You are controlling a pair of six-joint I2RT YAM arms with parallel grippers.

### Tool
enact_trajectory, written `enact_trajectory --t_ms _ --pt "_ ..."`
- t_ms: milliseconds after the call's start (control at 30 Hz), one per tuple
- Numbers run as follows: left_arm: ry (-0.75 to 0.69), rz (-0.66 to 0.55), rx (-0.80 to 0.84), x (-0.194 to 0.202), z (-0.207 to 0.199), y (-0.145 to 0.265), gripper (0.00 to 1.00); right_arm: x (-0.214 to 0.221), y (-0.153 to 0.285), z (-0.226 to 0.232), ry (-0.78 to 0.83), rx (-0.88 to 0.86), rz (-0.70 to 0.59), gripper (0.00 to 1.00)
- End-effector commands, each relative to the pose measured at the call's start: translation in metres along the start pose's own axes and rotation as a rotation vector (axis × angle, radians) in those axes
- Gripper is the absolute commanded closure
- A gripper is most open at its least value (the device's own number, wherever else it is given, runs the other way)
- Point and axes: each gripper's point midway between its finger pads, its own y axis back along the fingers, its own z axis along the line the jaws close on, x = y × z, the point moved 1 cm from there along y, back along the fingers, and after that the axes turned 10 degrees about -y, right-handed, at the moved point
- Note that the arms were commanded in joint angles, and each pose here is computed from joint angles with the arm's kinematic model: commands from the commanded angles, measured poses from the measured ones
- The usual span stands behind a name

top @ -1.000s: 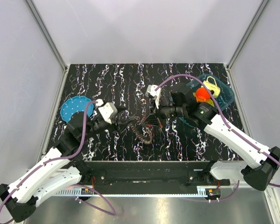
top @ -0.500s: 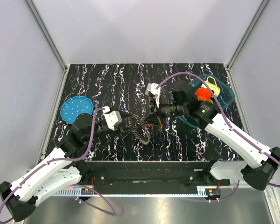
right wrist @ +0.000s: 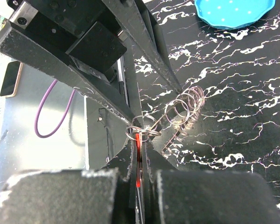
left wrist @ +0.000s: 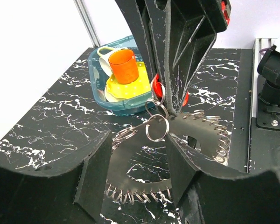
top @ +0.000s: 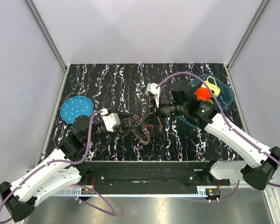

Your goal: Remove the keys from the keyring

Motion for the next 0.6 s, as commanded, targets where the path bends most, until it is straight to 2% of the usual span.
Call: enact_trajectory --t_ms 0,300,533,567 --pt "-0.043 -0.048 0.008 -0.0139 0.0016 -0.0041 0.46 -0.0288 0.0053 0.0143 0.062 -0.042 -0.081 1.00" --pt "-0.055 -0.042 0.006 -0.0169 0.0028 -0.0082 0.48 -0.0280 0.0024 0.0132 0.053 -0.049 -0.076 1.00" --pt "-0.065 -0.042 0.005 -0.0193 0.0025 -0.0082 0.56 -0.0252 0.0005 0.0118 0.046 -0.053 -0.068 1.00" --pt "-0.065 -0.041 0.006 -0.0187 0.0022 -0.0082 0.61 -0.0249 -0.0001 0.0103 0.043 -0.049 -0.067 1.00"
